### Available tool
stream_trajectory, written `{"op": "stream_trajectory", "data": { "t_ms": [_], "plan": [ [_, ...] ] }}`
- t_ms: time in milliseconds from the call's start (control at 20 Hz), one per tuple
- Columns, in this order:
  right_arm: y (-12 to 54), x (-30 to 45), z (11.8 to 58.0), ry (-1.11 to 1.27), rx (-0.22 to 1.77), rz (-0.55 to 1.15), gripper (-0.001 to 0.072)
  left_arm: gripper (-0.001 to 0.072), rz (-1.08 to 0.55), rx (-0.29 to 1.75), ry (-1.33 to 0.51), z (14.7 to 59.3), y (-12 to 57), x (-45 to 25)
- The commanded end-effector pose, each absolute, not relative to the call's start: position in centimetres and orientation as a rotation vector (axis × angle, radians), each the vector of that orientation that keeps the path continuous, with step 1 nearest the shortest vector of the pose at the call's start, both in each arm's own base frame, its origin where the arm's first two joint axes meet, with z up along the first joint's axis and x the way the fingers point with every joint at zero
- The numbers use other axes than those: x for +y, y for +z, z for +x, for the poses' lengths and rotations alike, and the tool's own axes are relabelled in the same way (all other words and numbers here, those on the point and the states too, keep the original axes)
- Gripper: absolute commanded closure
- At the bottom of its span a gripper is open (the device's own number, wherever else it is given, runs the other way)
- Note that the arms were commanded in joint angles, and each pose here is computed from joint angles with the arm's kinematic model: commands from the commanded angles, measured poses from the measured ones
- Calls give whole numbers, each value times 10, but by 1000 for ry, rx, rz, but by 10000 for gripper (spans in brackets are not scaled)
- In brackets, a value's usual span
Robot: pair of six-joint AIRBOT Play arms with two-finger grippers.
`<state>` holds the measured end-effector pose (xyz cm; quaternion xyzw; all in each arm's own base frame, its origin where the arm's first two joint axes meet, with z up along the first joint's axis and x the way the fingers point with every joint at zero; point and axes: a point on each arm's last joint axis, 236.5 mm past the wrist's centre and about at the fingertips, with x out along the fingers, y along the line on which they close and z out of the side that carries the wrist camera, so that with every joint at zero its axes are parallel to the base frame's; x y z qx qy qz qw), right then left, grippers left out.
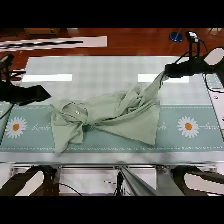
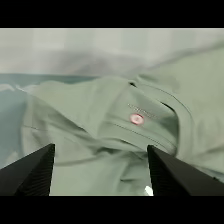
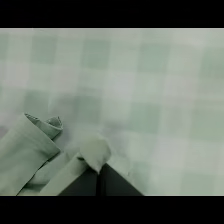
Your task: Fold the shirts.
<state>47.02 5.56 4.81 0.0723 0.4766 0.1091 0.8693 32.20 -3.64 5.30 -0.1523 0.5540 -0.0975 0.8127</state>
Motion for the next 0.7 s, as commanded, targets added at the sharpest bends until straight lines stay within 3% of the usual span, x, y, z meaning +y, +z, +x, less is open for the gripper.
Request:
{"op": "stream_trajectory", "data": {
  "t_ms": [0,250,650],
  "plan": [
    [45,54,467,232,1013,124,691,28,-468,1294,-397,291,42,-100],
    [39,42,462,208,1043,60,691,28,-447,1435,-474,252,-10,-154],
    [36,38,458,201,1060,39,691,28,-439,1541,-489,246,-55,-198]
  ]
}}
